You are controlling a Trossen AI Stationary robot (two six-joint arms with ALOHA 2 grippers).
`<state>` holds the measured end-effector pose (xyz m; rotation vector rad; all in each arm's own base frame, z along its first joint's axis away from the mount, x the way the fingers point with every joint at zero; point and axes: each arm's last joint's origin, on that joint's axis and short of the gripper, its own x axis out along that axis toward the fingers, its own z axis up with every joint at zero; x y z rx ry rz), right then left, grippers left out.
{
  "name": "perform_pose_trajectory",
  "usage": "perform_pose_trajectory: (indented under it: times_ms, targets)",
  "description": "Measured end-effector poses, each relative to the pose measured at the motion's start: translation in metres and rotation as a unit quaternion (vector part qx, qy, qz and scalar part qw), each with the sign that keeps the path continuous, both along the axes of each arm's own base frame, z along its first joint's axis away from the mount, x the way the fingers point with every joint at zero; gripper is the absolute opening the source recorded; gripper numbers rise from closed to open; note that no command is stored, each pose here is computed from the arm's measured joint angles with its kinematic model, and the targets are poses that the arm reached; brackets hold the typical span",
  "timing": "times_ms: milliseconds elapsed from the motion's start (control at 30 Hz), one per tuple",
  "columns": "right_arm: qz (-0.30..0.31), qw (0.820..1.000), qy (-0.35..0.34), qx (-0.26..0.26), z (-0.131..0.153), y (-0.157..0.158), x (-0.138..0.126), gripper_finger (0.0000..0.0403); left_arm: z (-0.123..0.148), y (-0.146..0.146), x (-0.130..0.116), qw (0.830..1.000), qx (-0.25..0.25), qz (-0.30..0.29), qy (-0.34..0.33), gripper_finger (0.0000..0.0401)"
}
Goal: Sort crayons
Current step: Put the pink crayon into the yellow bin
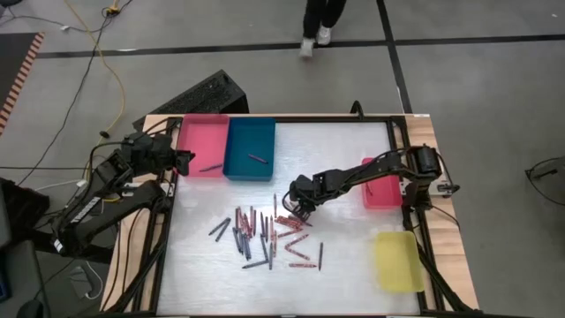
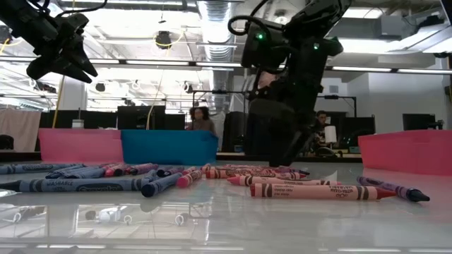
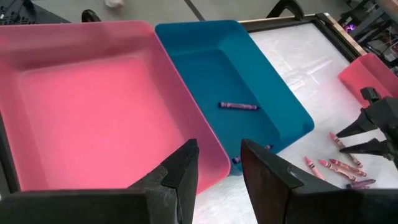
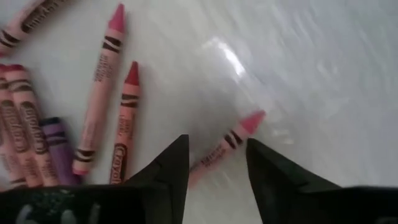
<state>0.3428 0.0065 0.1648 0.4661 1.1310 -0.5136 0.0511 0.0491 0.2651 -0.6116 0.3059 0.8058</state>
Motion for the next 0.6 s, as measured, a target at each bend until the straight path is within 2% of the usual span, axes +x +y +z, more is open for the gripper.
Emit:
perform_pose_trajectory:
  times_ms: [600]
  targets:
    - [-0.038, 0.999, 0.038, 0.01, -0.0018, 0.0001, -0.0084, 0.0042, -0.0003, -0.0001, -0.0001, 1.0, -0.001, 0.0, 0.002, 0.011]
